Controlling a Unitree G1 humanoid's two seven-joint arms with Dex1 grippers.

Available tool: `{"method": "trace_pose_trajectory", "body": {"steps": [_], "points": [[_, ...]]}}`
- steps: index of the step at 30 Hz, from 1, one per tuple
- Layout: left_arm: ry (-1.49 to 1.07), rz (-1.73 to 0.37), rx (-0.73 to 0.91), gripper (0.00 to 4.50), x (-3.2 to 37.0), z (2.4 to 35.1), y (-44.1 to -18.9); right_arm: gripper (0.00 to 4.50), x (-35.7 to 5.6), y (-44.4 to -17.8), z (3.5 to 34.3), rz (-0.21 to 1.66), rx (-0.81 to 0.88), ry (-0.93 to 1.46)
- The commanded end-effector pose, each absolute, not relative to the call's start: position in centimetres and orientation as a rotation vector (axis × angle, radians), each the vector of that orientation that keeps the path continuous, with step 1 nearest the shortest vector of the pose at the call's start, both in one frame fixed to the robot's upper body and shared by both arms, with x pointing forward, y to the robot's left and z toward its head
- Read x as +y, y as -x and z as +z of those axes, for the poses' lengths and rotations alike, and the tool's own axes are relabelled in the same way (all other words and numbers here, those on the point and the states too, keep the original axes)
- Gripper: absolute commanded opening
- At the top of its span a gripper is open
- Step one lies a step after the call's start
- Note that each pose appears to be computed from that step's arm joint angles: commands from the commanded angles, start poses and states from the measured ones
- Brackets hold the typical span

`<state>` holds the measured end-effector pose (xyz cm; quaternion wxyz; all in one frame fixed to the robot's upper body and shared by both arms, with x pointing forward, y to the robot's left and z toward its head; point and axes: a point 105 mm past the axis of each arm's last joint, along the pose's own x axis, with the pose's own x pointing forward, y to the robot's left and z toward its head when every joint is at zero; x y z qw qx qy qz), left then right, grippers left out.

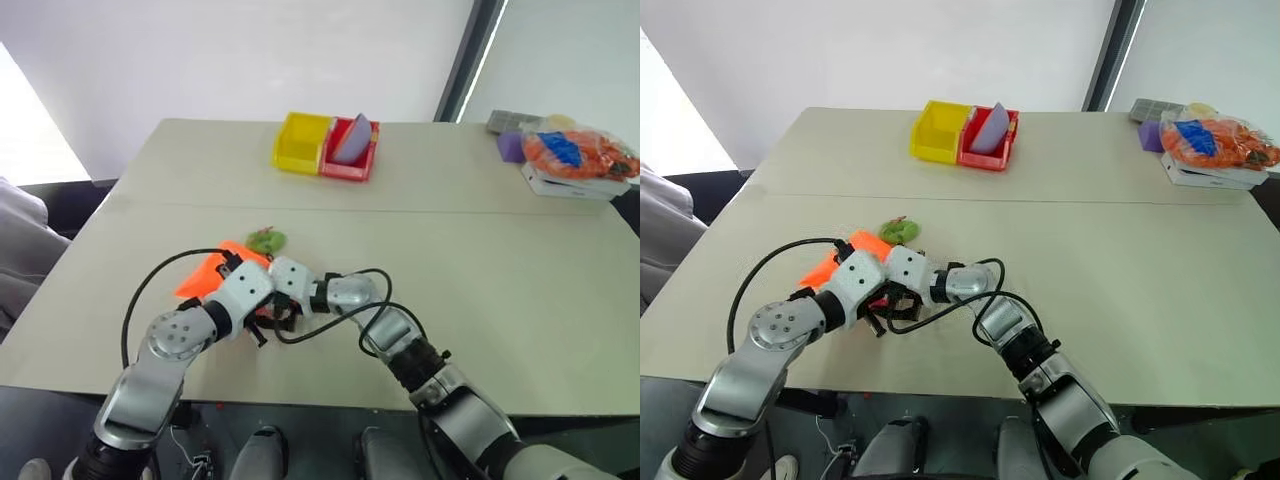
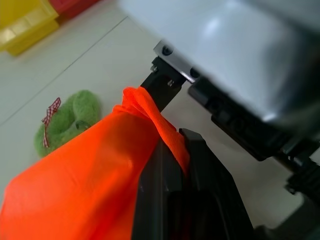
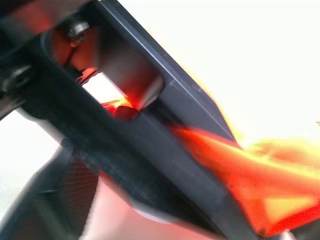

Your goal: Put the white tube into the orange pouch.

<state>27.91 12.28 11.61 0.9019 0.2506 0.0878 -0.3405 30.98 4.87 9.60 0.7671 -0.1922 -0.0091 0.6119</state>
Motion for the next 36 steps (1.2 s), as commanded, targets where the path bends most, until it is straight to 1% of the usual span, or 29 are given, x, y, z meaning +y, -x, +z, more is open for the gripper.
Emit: {"method": "trace_pose_trajectory", "body": {"steps": [1, 4, 7, 11, 15, 17, 19, 22, 24, 26, 29, 30, 31, 33, 35, 36], "points": [[-0.505, -0.730, 0.191, 0.00, 12.7, 11.5, -27.2, 4.49, 3.3, -30.8, 13.7, 1.306, -0.141, 0.356], [-0.490, -0.759, 0.221, 0.00, 13.5, 10.8, -26.3, 4.49, 0.5, -30.0, 13.8, 1.327, -0.099, 0.363], [-0.494, -0.780, 0.260, 0.00, 14.6, 10.1, -25.4, 4.49, -2.0, -29.4, 12.7, 1.346, -0.008, 0.423], [-0.493, -0.789, 0.276, 0.00, 15.5, 9.9, -24.9, 4.49, -3.5, -29.6, 12.5, 1.349, 0.066, 0.376], [-0.474, -0.861, 0.324, 0.00, 16.2, 9.7, -23.2, 4.49, -3.8, -32.6, 13.6, 1.213, 0.073, 0.258], [-0.469, -0.899, 0.379, 0.00, 17.0, 9.3, -22.1, 4.49, -3.5, -34.5, 14.0, 1.131, 0.082, 0.199], [-0.490, -0.915, 0.411, 0.00, 17.7, 9.1, -21.6, 4.49, -2.9, -35.7, 14.1, 1.085, 0.093, 0.160], [-0.494, -0.874, 0.380, 0.00, 17.9, 9.3, -22.5, 4.49, -1.1, -37.8, 13.7, 1.005, 0.124, 0.149], [-0.499, -0.854, 0.364, 0.00, 17.8, 9.3, -23.0, 4.49, -0.1, -38.6, 13.0, 0.966, 0.159, 0.157], [-0.439, -0.859, 0.332, 0.00, 17.3, 9.9, -23.2, 4.49, 1.0, -39.2, 12.0, 0.935, 0.202, 0.150], [-0.370, -0.855, 0.296, 0.84, 16.9, 10.7, -23.3, 4.50, 1.7, -39.5, 11.1, 0.918, 0.245, 0.133], [-0.359, -0.843, 0.287, 1.28, 17.0, 10.9, -23.4, 4.50, 2.0, -39.4, 10.7, 0.920, 0.258, 0.132], [-0.346, -0.836, 0.282, 1.84, 17.0, 11.0, -23.4, 4.50, 2.1, -39.3, 10.4, 0.923, 0.270, 0.133], [-0.327, -0.839, 0.269, 2.81, 16.9, 11.3, -23.3, 4.50, 2.3, -39.2, 9.7, 0.918, 0.285, 0.151], [-0.301, -0.844, 0.259, 2.88, 16.9, 11.5, -23.2, 3.96, 2.2, -39.3, 9.4, 0.904, 0.288, 0.147], [-0.294, -0.844, 0.255, 2.88, 16.9, 11.6, -23.1, 3.60, 2.2, -39.3, 9.3, 0.898, 0.286, 0.139]]}}
